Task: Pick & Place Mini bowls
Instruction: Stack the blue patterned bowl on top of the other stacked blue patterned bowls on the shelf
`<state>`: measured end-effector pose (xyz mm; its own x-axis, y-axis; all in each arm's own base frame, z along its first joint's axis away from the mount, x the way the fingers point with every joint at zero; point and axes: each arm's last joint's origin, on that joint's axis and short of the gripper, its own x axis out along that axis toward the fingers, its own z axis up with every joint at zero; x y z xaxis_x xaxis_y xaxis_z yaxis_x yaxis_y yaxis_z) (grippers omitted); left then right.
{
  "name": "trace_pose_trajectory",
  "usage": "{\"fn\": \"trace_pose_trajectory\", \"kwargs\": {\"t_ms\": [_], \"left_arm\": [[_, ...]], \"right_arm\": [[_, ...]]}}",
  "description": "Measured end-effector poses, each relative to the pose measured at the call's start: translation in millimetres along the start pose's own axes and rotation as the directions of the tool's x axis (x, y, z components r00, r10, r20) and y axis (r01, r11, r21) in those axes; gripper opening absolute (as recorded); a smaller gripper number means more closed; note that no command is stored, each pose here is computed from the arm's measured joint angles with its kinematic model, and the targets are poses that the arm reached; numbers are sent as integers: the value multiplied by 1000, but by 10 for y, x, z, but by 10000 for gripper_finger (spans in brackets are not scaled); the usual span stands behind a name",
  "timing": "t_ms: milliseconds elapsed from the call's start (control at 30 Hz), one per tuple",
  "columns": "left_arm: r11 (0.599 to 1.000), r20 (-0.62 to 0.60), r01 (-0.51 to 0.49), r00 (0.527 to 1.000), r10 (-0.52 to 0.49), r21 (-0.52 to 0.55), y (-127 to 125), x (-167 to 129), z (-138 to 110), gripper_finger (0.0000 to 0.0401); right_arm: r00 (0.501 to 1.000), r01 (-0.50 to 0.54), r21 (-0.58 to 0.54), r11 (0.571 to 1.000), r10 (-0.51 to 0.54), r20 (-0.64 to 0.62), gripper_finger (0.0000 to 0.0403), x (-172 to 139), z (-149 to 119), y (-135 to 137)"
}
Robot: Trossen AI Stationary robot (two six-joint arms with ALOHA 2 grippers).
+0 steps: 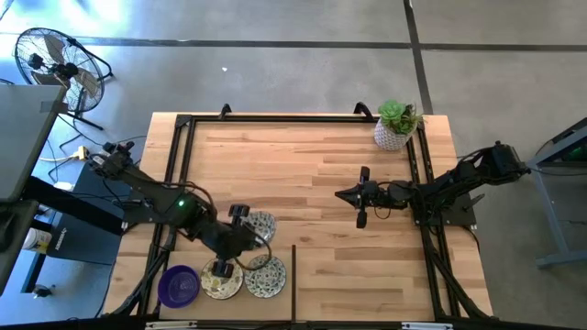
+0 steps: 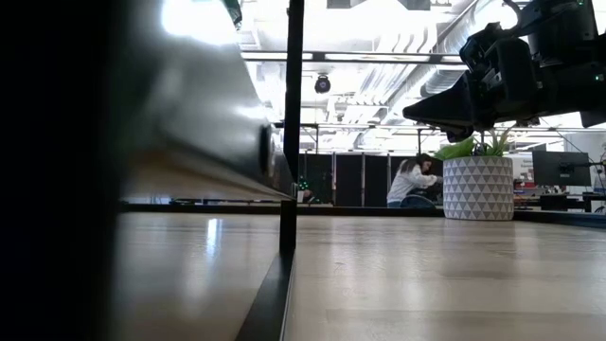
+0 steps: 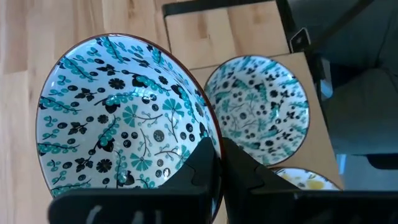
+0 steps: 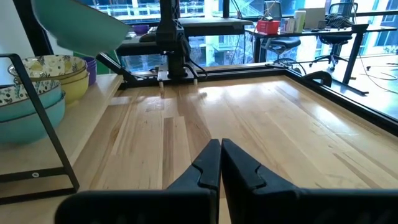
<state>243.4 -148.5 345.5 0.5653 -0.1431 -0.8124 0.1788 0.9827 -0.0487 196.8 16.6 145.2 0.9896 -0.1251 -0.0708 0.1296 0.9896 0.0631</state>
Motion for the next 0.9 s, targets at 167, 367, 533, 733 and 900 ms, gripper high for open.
{"fn": "trace_pose_trajectory", "kwargs": {"t_ms": [167,367,533,733,900], "left_arm": [[1000,33,-8,999,7,13,-135,-23,-26,5],[999,28,-36,999,36,31,-296,72,-63,5],[996,19,-53,998,52,68,-435,160,-105,5],[994,50,-57,997,53,96,-562,206,-118,5],[994,53,-46,998,41,96,-631,280,-115,5]], "right_arm": [[1000,0,0,1000,0,0,1,0,0,0],[1000,0,0,1000,0,0,2,0,0,0],[1000,4,4,1000,-4,-6,2,0,-6,-1],[1000,15,4,1000,-15,-5,1,0,-5,-5],[1000,27,5,1000,-27,-4,1,0,-5,-9]]}}
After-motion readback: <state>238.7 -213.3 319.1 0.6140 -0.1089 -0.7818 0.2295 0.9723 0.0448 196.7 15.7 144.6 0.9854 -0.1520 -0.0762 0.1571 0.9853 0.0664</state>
